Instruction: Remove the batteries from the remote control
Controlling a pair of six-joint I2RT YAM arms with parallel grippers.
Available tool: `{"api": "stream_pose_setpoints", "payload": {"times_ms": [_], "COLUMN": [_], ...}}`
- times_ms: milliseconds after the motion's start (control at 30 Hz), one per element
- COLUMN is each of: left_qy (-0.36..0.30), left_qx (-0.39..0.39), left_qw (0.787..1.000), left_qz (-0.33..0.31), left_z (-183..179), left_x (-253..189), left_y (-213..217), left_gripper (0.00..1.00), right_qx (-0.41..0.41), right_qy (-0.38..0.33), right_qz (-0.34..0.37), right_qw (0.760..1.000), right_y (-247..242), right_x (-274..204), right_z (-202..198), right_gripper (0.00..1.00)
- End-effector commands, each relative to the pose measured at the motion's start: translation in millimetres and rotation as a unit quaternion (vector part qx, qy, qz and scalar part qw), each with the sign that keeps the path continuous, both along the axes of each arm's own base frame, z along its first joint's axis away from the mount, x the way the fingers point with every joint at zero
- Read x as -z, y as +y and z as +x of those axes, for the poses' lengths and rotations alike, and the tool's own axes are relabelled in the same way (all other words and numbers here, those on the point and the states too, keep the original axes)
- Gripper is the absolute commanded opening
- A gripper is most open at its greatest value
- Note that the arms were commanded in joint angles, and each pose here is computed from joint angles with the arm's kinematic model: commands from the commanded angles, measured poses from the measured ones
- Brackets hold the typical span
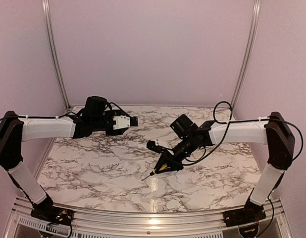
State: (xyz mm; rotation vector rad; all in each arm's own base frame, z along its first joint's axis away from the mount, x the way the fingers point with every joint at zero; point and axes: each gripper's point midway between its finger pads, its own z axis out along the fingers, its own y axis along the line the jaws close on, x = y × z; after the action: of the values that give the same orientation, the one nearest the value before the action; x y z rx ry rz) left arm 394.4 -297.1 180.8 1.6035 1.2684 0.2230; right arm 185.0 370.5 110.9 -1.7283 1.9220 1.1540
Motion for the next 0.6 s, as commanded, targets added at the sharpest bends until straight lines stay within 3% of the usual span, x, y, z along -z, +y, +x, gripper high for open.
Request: {"api": "stream_pose_setpoints", "payload": {"times_ms": [0,300,567], "left_qy": [0.016,0.093,0.100], "left_qx": [0.043,0.112,0.116], "left_qw": [0.999,0.989,0.988], "left_qz": [-0.028,-0.020,0.013], "left_z": [-19,-71,-87], "left_x": [-22,-6,9], "left_y": [-9,-15,-28], "left_gripper": [0.00,0.00,0.00], "right_qx": [0.060,0.132,0.175], "right_qy": [-0.093,-0.215,-0.230], "right_qz": [0.055,0.041,0.032], "right_qw": [0.992,0.967,0.957], "right_y": [1,-13,-9], "right_x": [-60,-117,-133], "right_z": [40,92,116], "right_gripper": [0.00,0.00,0.00]}}
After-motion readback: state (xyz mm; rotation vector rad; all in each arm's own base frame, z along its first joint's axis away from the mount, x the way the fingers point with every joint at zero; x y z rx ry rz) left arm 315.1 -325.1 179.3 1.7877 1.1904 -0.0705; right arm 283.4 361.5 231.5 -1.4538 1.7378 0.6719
